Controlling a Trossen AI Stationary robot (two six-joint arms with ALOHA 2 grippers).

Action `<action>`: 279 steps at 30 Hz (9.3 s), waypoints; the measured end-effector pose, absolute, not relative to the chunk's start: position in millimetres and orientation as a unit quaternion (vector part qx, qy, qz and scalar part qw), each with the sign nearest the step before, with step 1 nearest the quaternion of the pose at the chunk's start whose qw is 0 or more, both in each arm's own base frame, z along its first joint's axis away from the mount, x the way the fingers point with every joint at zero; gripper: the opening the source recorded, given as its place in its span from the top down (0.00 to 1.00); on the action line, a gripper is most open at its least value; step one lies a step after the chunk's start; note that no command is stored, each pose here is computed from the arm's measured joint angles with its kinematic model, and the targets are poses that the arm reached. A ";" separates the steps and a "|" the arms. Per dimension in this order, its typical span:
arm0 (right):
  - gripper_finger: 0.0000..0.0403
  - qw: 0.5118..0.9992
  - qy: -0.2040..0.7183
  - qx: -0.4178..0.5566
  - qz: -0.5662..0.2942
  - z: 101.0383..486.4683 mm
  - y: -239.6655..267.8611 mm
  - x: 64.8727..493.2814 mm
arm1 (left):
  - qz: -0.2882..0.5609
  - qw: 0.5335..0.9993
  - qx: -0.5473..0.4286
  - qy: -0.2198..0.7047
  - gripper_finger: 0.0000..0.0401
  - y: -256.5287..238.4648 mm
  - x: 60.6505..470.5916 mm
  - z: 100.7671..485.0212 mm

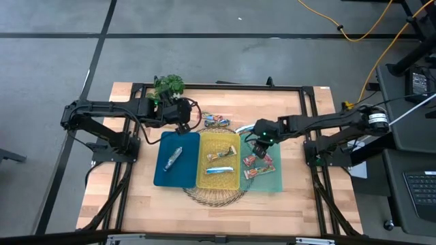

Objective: Pick and place Granola Bars by type
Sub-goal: Put the red granola bar into the green bin

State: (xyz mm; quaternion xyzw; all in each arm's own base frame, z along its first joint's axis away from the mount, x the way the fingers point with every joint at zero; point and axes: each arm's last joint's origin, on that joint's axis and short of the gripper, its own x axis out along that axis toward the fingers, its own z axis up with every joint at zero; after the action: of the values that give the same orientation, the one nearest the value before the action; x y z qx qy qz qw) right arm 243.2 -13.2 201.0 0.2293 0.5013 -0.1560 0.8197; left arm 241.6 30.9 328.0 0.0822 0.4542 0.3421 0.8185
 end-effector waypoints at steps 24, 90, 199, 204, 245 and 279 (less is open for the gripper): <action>0.86 0.803 0.494 0.282 -0.177 184.5 -12.9 237.3 | 0.326 0.825 0.084 0.454 0.65 30.2 243.5 328.4; 0.34 0.899 0.377 0.065 -0.213 309.4 -86.2 261.3 | 0.124 0.796 0.016 0.592 0.25 177.1 328.7 157.8; 0.25 0.997 -0.051 0.032 -0.046 323.5 -123.0 313.1 | 0.252 0.946 -0.067 0.194 0.93 96.5 290.5 355.3; 0.41 0.998 -0.045 0.034 -0.042 322.5 -124.5 317.2 | 0.252 0.946 -0.067 0.195 0.93 96.5 290.5 355.3; 0.83 0.990 0.130 0.042 -0.027 367.9 -66.9 205.9 | 0.219 0.939 -0.062 0.257 0.49 86.7 264.7 359.2; 0.83 0.823 0.541 0.157 -0.071 241.9 102.1 246.5 | 0.203 0.930 -0.033 0.306 0.51 85.2 260.9 352.1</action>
State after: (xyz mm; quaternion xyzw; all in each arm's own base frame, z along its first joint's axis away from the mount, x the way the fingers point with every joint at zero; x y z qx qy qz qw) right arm 246.5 102.1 241.9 0.1569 0.5414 -0.0715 0.8229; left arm 260.9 85.2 352.1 -0.0329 0.3058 0.2033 0.9296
